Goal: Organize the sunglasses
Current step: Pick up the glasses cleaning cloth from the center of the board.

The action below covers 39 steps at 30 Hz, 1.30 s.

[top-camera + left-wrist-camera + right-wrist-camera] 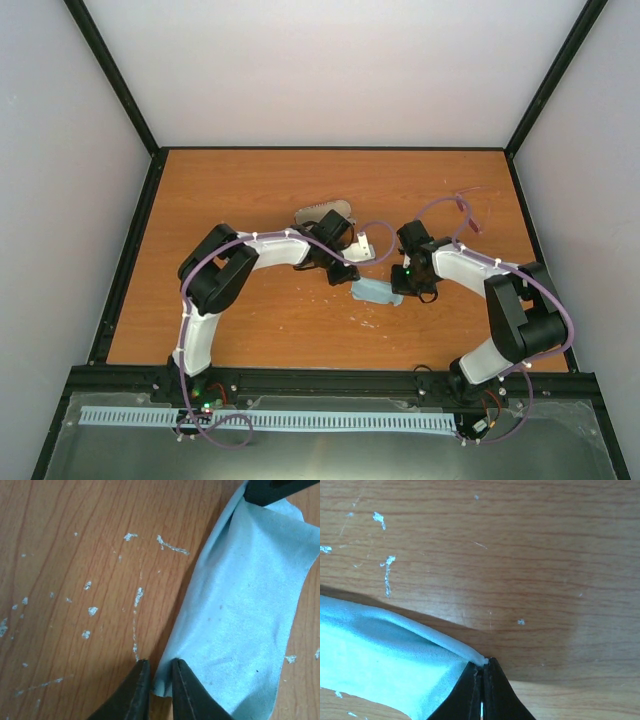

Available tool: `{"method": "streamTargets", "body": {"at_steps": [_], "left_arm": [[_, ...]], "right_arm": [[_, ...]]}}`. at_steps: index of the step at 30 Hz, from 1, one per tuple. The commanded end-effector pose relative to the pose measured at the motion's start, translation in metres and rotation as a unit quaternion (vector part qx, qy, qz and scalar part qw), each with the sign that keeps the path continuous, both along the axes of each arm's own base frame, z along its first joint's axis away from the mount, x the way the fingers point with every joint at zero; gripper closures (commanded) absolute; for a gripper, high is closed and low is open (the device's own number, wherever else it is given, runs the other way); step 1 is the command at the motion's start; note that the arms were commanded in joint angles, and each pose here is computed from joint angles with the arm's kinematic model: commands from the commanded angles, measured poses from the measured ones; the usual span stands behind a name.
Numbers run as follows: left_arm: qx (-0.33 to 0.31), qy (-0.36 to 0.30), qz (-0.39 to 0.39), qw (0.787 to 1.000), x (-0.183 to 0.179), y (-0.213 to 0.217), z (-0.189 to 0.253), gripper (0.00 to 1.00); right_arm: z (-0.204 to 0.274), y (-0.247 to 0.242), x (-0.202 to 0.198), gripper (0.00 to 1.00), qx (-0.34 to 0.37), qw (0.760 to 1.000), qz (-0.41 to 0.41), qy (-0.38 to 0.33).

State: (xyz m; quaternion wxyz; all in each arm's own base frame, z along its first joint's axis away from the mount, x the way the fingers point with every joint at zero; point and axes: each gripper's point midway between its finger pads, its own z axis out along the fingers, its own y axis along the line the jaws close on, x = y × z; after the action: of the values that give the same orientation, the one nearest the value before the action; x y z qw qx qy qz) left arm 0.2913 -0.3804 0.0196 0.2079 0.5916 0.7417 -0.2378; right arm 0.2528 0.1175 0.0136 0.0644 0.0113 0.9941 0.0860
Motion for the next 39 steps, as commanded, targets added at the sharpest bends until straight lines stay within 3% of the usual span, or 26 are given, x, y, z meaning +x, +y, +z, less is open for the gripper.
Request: {"method": "streamTargets", "body": {"at_steps": [1,4,9,24,39], "left_arm": [[0.001,0.018,-0.013,1.0,-0.005,-0.005,-0.004,0.89],[0.0,0.025,-0.017,1.0,-0.008,-0.005,-0.003,0.99],[0.0,0.014,-0.017,1.0,-0.005,-0.003,0.005,1.0],[-0.015,-0.053,0.045,0.997,0.05,0.029,0.051,1.0],[-0.017,-0.091,0.1,0.991,0.084,0.074,0.08,1.0]], "right_arm": [[0.004,0.002,0.007,0.97,0.004,1.0,0.002,-0.007],[0.005,0.003,0.008,0.97,0.006,1.0,0.002,-0.01],[0.01,0.003,0.014,0.97,0.003,1.0,0.0,-0.019],[0.023,0.023,0.056,0.97,0.016,0.999,0.022,-0.034],[0.056,0.077,0.129,0.97,0.064,0.992,0.082,-0.073]]}}
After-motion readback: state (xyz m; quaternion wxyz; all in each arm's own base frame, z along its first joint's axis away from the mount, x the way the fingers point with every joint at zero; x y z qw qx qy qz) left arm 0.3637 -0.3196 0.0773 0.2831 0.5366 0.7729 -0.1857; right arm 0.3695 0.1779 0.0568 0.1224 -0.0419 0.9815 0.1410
